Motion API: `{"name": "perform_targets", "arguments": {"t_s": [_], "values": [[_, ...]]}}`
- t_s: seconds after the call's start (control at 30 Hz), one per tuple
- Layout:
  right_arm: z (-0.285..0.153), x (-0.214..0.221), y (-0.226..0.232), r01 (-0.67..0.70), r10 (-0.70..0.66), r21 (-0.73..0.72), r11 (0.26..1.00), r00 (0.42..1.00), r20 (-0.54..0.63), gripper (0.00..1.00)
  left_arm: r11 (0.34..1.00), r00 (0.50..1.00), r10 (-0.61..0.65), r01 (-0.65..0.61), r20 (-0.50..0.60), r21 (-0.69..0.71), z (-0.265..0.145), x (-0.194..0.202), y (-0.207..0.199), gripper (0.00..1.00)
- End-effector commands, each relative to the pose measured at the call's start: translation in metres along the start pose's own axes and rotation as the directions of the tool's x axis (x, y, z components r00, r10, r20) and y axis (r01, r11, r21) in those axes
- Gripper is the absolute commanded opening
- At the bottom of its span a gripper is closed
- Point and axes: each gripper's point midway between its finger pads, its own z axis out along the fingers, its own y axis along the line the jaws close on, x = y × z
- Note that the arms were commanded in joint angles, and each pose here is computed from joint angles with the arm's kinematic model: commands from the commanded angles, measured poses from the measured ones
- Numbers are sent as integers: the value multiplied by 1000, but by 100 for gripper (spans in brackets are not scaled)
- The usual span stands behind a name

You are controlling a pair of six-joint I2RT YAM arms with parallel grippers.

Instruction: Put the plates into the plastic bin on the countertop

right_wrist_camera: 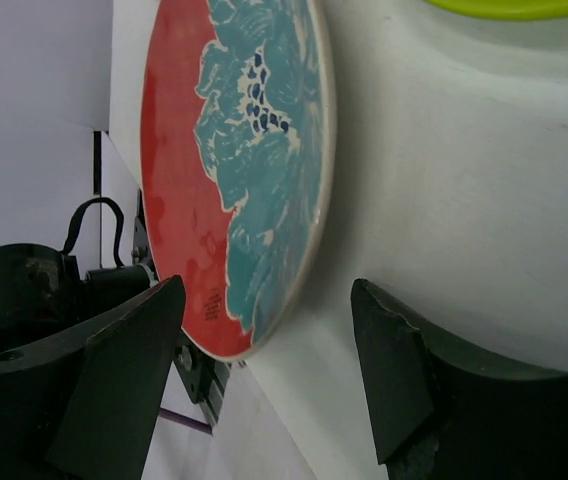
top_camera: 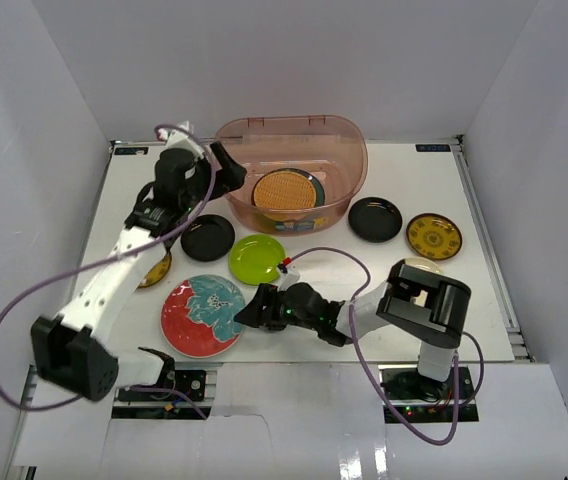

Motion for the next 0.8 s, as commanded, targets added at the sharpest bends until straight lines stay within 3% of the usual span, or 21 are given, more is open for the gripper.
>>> {"name": "perform_targets", "arguments": {"t_s": [0.0, 0.1, 0.2, 0.23, 0.33, 0.37, 0.47, 0.57, 0.77], "values": [[19, -4, 12, -92, 93, -35, 995, 994, 53, 73, 994, 1000, 9, -7, 10, -108, -47, 22, 39, 98], [31, -2, 5, -128, 128, -12, 992, 989, 68, 68, 989, 999, -24, 28, 28, -142, -85, 35, 57, 98], [44, 2, -1, -169, 169, -2, 986, 984, 57, 54, 977, 998, -66, 68, 15, -202, -112, 65, 84, 98], [47, 4, -3, -180, 180, -6, 984, 982, 56, 36, 966, 997, -73, 72, 8, -248, -116, 77, 99, 97], [40, 2, 3, -205, 208, -43, 978, 976, 64, 11, 935, 991, -129, 130, 24, -329, -135, 96, 123, 98], [31, 4, -5, -197, 198, -22, 980, 978, 63, 9, 913, 976, -214, 217, 48, -346, -138, 101, 125, 98], [1, -9, 16, -162, 168, -74, 984, 981, 91, 8, 895, 953, -299, 296, 44, -333, -142, 121, 129, 98], [-39, -22, 31, -89, 103, -100, 991, 984, 143, 8, 855, 931, -343, 366, 129, -368, -136, 122, 144, 98], [-128, -85, 56, 40, 5, -105, 994, 918, 397, 8, 813, 907, -401, 417, 129, -407, -111, 126, 159, 98]]}}
